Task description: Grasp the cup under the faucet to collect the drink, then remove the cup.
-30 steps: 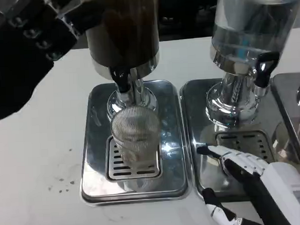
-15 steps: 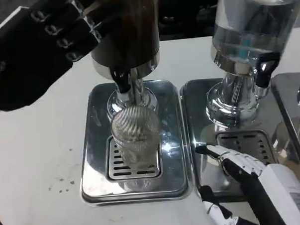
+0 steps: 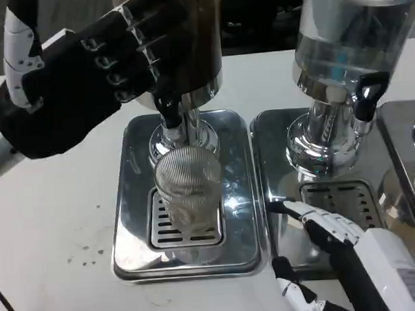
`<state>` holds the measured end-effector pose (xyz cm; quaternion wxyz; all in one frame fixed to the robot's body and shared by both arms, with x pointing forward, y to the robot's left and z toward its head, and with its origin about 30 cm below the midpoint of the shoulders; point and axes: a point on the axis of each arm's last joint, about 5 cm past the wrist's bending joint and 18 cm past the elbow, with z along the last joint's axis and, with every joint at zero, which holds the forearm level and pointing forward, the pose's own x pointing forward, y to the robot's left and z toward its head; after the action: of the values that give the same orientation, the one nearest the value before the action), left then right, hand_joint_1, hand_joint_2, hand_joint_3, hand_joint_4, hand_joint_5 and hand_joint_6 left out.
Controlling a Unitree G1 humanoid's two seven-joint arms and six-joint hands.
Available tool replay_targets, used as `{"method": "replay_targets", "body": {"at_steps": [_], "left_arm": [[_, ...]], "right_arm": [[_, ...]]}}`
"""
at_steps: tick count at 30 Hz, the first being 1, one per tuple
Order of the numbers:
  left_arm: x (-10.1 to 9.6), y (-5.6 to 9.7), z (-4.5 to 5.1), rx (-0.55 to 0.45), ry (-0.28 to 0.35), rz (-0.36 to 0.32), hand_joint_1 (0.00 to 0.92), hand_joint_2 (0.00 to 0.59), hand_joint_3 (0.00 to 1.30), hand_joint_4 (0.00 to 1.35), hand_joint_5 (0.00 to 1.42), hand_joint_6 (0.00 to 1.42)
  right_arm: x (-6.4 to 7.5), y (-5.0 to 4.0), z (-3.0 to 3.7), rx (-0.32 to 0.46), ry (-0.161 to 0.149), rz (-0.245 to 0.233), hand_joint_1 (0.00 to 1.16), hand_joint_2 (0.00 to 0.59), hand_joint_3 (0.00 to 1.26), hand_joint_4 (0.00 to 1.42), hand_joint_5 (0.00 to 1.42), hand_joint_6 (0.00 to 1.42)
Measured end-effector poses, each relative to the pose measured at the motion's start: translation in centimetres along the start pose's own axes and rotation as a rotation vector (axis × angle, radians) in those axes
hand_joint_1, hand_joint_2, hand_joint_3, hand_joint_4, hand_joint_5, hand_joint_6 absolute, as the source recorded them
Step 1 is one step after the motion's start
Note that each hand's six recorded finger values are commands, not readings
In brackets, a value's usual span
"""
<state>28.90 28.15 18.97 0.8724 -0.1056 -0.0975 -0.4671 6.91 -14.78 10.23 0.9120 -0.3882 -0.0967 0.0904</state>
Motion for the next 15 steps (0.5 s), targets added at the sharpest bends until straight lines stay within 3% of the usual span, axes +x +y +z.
{"method": "replay_targets", "body": {"at_steps": [11,15], "left_arm": [[0.5,0.5,-0.87,0.042,0.041,0.005,0.000,0.115,0.07,0.00,0.06,0.00],[0.8,0.4,-1.53,0.046,0.084,-0.005,0.000,0.114,0.07,0.00,0.06,0.00]], "right_arm": [[-0.1,0.49,0.10,0.012,0.011,-0.008,0.54,0.486,0.26,0.20,0.21,0.16],[-0.2,0.55,0.12,0.015,0.015,-0.006,0.54,0.486,0.26,0.20,0.21,0.16]]}}
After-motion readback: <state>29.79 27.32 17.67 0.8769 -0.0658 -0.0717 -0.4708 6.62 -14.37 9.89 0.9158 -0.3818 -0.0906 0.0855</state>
